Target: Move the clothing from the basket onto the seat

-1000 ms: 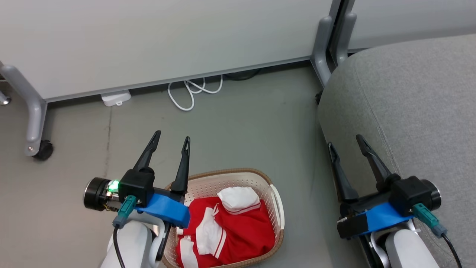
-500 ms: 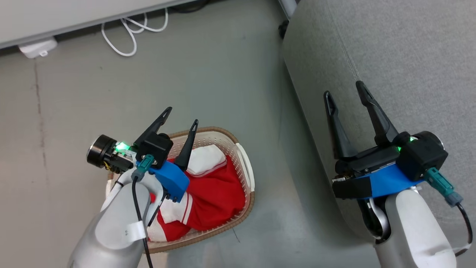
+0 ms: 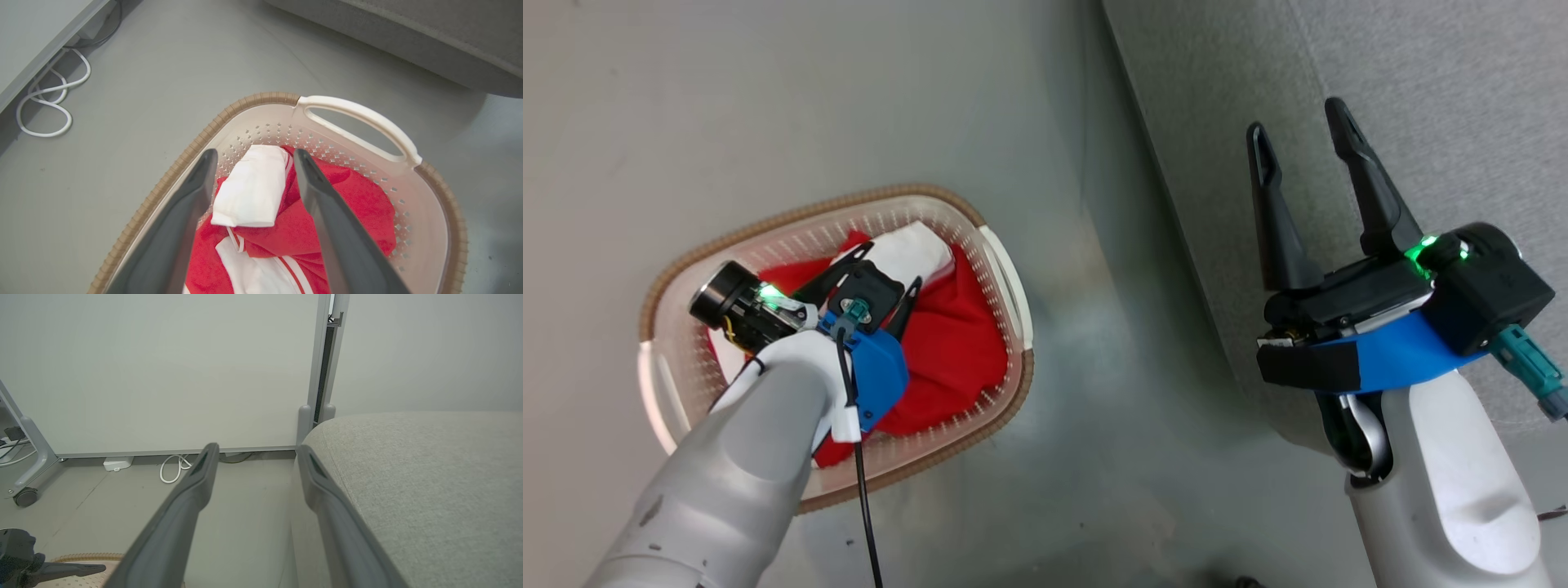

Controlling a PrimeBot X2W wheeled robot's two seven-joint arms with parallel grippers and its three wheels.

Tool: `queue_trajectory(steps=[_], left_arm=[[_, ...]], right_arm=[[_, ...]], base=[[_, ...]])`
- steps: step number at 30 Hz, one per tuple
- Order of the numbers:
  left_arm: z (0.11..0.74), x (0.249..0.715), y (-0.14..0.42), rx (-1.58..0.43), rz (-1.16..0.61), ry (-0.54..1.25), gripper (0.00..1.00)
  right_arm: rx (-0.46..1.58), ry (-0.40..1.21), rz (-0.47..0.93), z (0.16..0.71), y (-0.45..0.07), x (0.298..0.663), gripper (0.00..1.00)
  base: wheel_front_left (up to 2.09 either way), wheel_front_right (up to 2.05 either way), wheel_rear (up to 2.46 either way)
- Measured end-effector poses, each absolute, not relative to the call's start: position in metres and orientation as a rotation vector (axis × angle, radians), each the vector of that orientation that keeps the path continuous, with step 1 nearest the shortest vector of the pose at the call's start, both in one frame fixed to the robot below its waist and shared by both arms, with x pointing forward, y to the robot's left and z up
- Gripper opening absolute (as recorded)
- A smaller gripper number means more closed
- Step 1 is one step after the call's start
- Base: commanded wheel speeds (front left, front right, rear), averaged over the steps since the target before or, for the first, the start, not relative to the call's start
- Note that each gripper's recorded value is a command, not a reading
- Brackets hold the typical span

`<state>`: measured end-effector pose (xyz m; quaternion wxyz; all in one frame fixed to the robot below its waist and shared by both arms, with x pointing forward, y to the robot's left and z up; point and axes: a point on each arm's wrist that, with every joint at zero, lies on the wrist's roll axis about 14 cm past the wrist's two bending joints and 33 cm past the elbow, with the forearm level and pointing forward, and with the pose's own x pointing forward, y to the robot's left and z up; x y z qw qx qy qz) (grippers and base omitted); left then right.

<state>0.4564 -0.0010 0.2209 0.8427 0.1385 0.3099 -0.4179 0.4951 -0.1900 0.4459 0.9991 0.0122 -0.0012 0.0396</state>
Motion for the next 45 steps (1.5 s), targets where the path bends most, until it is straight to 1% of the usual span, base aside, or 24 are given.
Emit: queue_trajectory(steps=[4, 7, 11, 13, 16, 27, 30, 35, 37, 40, 41, 42, 43, 44, 45], left_arm=[[0.185, 0.445, 0.005, 0.330, -0.914, 0.764, 1.00], [0.158, 0.437, 0.018, 0.357, -0.898, 0.881, 1.00], [0.131, 0.419, 0.028, 0.332, -0.861, 1.031, 1.00], [0.121, 0.408, 0.031, 0.346, -0.875, 1.083, 1.00], [0.108, 0.397, 0.038, 0.329, -0.848, 1.172, 1.00], [0.076, 0.398, 0.031, 0.193, -0.792, 1.280, 1.00], [0.066, 0.400, 0.024, 0.109, -0.757, 1.302, 1.00], [0.058, 0.407, 0.017, 0.058, -0.735, 1.309, 1.00], [0.055, 0.412, 0.010, -0.021, -0.693, 1.312, 1.00], [0.051, 0.416, 0.009, -0.004, -0.703, 1.301, 1.00], [0.050, 0.415, 0.009, 0.009, -0.713, 1.304, 0.90], [0.049, 0.414, 0.009, 0.023, -0.722, 1.308, 0.90], [0.049, 0.414, 0.009, 0.023, -0.722, 1.308, 0.03], [0.047, 0.413, 0.009, 0.036, -0.731, 1.311, 0.00], [0.047, 0.413, 0.009, 0.036, -0.731, 1.311, 0.00]], right_arm=[[0.018, 0.022, 0.082, 0.429, -0.191, 0.504, 1.00], [0.015, 0.039, 0.085, 0.417, -0.191, 0.510, 1.00], [0.016, 0.068, 0.094, 0.399, -0.188, 0.515, 1.00], [0.016, 0.077, 0.100, 0.392, -0.187, 0.517, 1.00], [0.019, 0.091, 0.108, 0.382, -0.184, 0.521, 1.00], [0.021, 0.142, 0.120, 0.347, -0.181, 0.526, 1.00], [0.025, 0.154, 0.122, 0.337, -0.181, 0.528, 1.00], [0.034, 0.170, 0.118, 0.327, -0.182, 0.527, 1.00], [0.038, 0.186, 0.120, 0.320, -0.181, 0.526, 1.00], [0.042, 0.195, 0.118, 0.315, -0.182, 0.525, 1.00], [0.042, 0.197, 0.117, 0.315, -0.182, 0.524, 1.00], [0.043, 0.197, 0.116, 0.315, -0.183, 0.524, 1.00], [0.043, 0.197, 0.116, 0.315, -0.183, 0.524, 1.00], [0.044, 0.197, 0.113, 0.315, -0.184, 0.524, 1.00], [0.044, 0.197, 0.113, 0.315, -0.184, 0.524, 1.00]], base=[[0.00, 0.00, 0.00], [0.00, 0.00, 0.00], [0.00, 0.00, 0.00], [0.00, 0.00, 0.00], [0.00, 0.00, 0.00], [0.00, 0.00, 0.00], [0.00, 0.00, 0.00], [0.00, 0.00, 0.00], [0.00, 0.00, 0.00], [0.00, 0.00, 0.00], [0.00, 0.00, 0.00], [0.00, 0.00, 0.00], [0.00, 0.00, 0.00], [0.00, 0.00, 0.00], [0.00, 0.00, 0.00]])
